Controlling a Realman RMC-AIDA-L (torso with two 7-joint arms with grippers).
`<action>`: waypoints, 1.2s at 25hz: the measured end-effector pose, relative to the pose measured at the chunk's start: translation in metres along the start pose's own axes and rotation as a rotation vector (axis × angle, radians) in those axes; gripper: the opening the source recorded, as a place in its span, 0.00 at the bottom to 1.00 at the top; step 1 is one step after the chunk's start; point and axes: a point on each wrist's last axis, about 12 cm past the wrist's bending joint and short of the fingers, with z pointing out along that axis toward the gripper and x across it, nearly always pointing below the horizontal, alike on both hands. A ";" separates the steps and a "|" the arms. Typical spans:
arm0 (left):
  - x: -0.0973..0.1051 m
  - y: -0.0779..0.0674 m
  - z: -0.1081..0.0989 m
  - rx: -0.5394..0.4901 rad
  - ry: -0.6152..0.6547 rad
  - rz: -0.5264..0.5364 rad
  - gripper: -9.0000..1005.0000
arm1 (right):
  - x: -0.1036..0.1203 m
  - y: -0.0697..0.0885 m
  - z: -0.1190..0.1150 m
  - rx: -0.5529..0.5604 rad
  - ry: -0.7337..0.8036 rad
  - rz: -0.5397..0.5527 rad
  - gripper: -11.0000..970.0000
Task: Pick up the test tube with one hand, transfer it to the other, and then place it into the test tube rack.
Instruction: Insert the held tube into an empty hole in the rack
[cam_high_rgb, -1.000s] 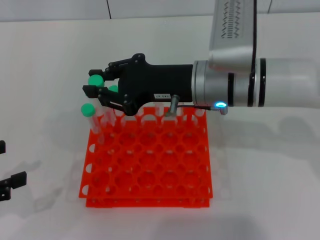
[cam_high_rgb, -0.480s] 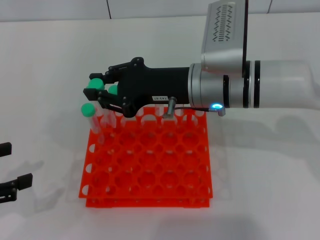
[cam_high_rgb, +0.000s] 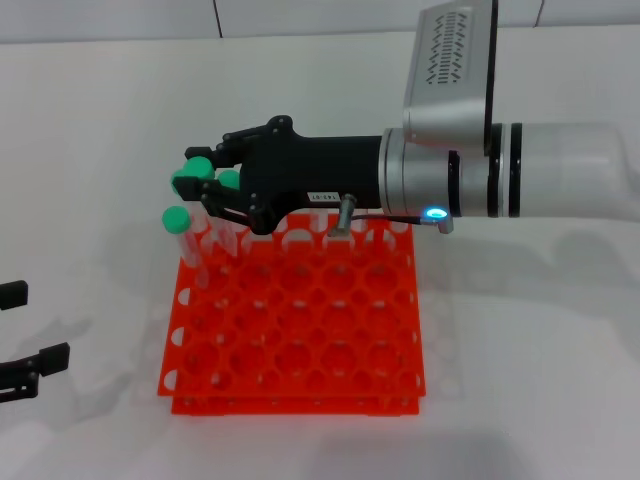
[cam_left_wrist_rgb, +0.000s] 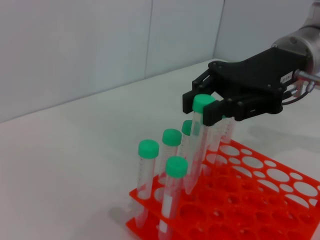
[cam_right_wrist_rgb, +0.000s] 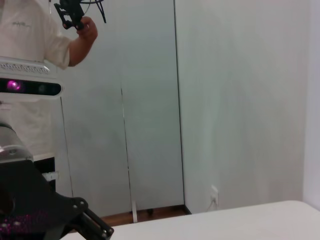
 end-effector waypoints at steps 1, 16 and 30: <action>0.000 0.000 0.001 0.002 0.001 0.001 0.88 | 0.001 0.000 0.000 0.001 0.003 0.002 0.29; -0.003 0.002 0.003 0.010 0.002 0.011 0.88 | 0.009 0.001 -0.002 0.003 0.017 0.011 0.29; -0.004 0.003 0.004 0.010 0.015 0.015 0.88 | 0.016 0.004 -0.005 0.017 -0.018 0.009 0.29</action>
